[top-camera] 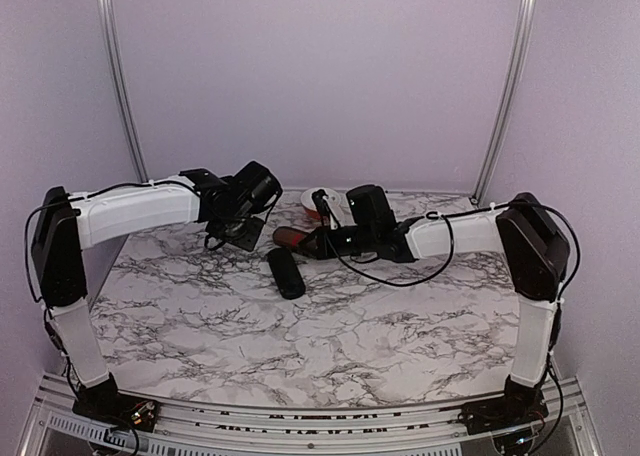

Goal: Organize the sunglasses
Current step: Close the sunglasses case at the center of the board, then reset both arms

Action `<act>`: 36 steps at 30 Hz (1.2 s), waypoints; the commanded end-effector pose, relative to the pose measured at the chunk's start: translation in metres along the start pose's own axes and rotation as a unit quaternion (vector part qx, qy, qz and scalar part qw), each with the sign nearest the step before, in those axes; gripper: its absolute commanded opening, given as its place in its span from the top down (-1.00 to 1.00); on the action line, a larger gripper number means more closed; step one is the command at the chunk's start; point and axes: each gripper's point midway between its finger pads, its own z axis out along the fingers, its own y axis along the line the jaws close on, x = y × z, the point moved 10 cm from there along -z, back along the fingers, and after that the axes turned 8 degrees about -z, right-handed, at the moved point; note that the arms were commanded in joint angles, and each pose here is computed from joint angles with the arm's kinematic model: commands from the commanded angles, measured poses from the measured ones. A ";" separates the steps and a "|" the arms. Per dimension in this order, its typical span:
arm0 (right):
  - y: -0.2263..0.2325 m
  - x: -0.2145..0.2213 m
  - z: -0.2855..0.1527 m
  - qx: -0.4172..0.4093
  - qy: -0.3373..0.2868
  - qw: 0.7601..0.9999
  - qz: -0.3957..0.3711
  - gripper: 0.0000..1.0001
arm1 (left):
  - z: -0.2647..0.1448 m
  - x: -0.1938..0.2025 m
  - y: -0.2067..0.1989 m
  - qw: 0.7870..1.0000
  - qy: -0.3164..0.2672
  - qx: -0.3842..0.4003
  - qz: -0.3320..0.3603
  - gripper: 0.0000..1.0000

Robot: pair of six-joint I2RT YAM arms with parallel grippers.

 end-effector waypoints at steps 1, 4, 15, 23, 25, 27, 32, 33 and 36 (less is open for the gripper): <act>0.018 -0.035 -0.032 0.057 -0.034 0.996 -0.061 0.94 | -0.023 -0.001 0.031 0.998 -0.059 -0.007 -0.036 -0.07; 0.024 -0.044 -0.051 0.091 -0.043 0.991 -0.086 0.93 | -0.036 0.006 0.056 0.994 -0.089 -0.001 -0.066 -0.17; 0.023 -0.057 -0.143 0.246 -0.105 0.953 -0.139 0.55 | -0.043 0.059 0.144 0.956 -0.204 -0.043 -0.206 -0.89; -0.004 -0.029 -0.225 0.402 -0.152 0.893 -0.129 0.08 | -0.020 0.100 0.172 0.923 -0.272 -0.127 -0.240 -0.96; -0.009 -0.016 -0.243 0.439 -0.172 0.873 -0.125 0.04 | -0.013 0.110 0.176 0.916 -0.281 -0.151 -0.244 -0.95; -0.016 -0.003 -0.257 0.465 -0.191 0.856 -0.119 -0.01 | -0.003 0.118 0.179 0.910 -0.287 -0.169 -0.247 -0.94; -0.029 0.032 -0.278 0.519 -0.235 0.816 -0.103 -0.18 | 0.026 0.130 0.187 0.916 -0.279 -0.181 -0.223 -0.97; -0.032 0.039 -0.279 0.532 -0.237 0.807 -0.100 -0.21 | 0.033 0.132 0.190 0.917 -0.272 -0.185 -0.225 -0.98; -0.041 0.056 -0.280 0.568 -0.239 0.783 -0.088 -0.36 | 0.048 0.137 0.197 0.919 -0.266 -0.181 -0.228 -0.98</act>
